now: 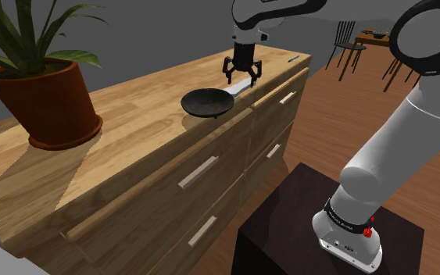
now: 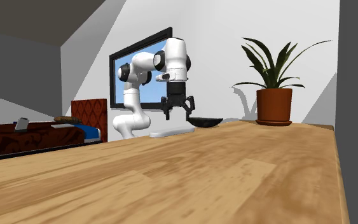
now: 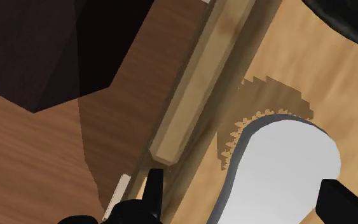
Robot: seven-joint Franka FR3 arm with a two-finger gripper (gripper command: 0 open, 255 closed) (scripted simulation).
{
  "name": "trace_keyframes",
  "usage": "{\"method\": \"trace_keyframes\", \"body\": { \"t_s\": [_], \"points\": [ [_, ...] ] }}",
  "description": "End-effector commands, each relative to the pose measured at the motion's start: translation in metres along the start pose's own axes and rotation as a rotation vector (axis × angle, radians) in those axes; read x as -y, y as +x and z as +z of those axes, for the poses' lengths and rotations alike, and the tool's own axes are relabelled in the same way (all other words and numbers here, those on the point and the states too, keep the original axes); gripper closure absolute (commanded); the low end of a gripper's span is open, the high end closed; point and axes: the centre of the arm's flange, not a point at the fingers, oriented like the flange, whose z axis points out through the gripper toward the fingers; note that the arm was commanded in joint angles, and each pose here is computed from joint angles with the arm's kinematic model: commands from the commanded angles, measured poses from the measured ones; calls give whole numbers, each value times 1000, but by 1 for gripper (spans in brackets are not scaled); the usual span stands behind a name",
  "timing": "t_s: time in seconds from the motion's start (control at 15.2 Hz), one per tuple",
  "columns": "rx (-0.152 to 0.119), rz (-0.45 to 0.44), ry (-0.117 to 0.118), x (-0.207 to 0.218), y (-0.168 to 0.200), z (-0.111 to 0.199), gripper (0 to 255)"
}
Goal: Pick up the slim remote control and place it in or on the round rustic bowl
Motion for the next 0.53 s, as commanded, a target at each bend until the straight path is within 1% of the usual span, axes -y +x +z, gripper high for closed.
{"method": "trace_keyframes", "body": {
  "t_s": [0.0, 0.2, 0.26, 0.46],
  "points": [
    [-14, 109, 9, 4, 25, -4, 0],
    [-35, 263, 21, 7, 60, -10, 0],
    [-37, 280, 23, 7, 64, -11, 0],
    [-37, 280, 23, 7, 65, 5, 0]
  ]
}}
